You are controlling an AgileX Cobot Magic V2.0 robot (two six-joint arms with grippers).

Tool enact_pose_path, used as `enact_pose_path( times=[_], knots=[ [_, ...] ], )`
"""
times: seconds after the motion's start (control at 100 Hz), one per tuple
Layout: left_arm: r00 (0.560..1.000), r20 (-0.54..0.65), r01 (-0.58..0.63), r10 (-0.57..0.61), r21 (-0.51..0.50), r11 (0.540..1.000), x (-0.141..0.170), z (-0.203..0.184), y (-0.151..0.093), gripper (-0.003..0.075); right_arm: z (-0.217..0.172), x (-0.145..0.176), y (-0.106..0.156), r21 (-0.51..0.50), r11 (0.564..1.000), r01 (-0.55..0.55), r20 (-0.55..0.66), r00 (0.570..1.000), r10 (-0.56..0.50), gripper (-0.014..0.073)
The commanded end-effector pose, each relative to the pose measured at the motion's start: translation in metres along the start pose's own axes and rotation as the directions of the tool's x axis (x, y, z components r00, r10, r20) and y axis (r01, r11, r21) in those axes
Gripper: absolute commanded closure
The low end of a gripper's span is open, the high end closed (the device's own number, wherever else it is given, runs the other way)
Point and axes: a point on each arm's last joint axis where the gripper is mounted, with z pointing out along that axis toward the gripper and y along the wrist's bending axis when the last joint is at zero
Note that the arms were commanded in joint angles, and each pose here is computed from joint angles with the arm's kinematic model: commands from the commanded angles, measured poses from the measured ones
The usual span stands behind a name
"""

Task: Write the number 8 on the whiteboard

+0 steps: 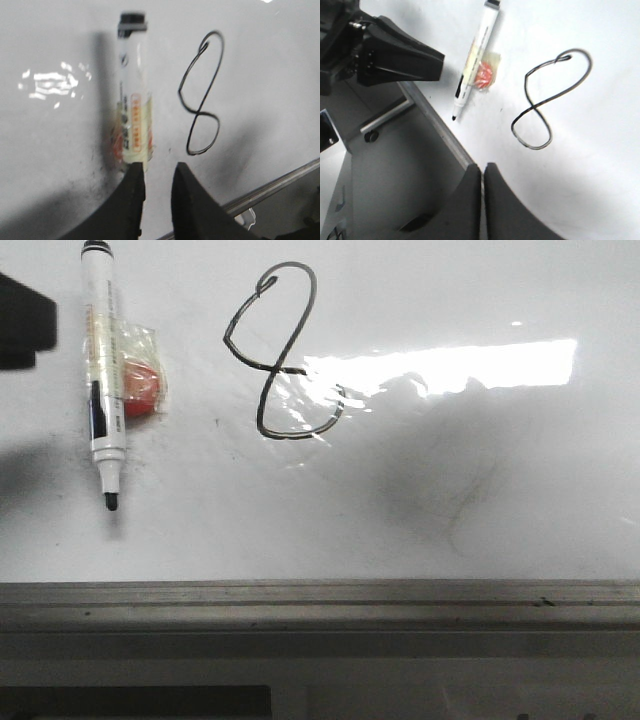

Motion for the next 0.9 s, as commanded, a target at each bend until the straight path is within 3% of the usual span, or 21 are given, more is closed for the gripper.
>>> enact_pose_path(
  times=[0.0,0.16,0.34,0.49,0.64,0.89],
  knots=[
    [0.985,0.160,-0.071,0.060,0.061,0.996,-0.019,-0.020,-0.010,0.0741,-0.025,0.000,-0.003,0.023,0.999,0.042,0.199,0.979,-0.045,0.0658],
    [0.942,0.288,-0.205,0.174,0.085,0.975,-0.025,-0.050,-0.014,0.0741,-0.047,0.042,-0.006,0.042,0.995,0.087,0.397,0.913,-0.097,0.0658],
    [0.891,0.382,-0.298,0.245,0.083,0.951,-0.007,-0.071,-0.004,0.0741,-0.068,0.103,-0.007,0.049,0.992,0.119,0.615,0.779,-0.124,0.0658],
    [0.892,0.371,-0.306,0.257,0.078,0.949,0.018,-0.073,0.011,0.0741,-0.070,0.149,-0.009,0.054,0.992,0.117,0.678,0.725,-0.122,0.0658],
    [0.902,0.342,-0.303,0.263,0.070,0.950,0.031,-0.069,0.019,0.0741,-0.074,0.174,-0.011,0.058,0.992,0.112,0.731,0.671,-0.118,0.0658],
    [0.907,0.327,-0.302,0.265,0.067,0.951,0.035,-0.067,0.021,0.0741,-0.064,0.179,-0.011,0.056,0.992,0.114,0.698,0.706,-0.121,0.0658]
  ],
)
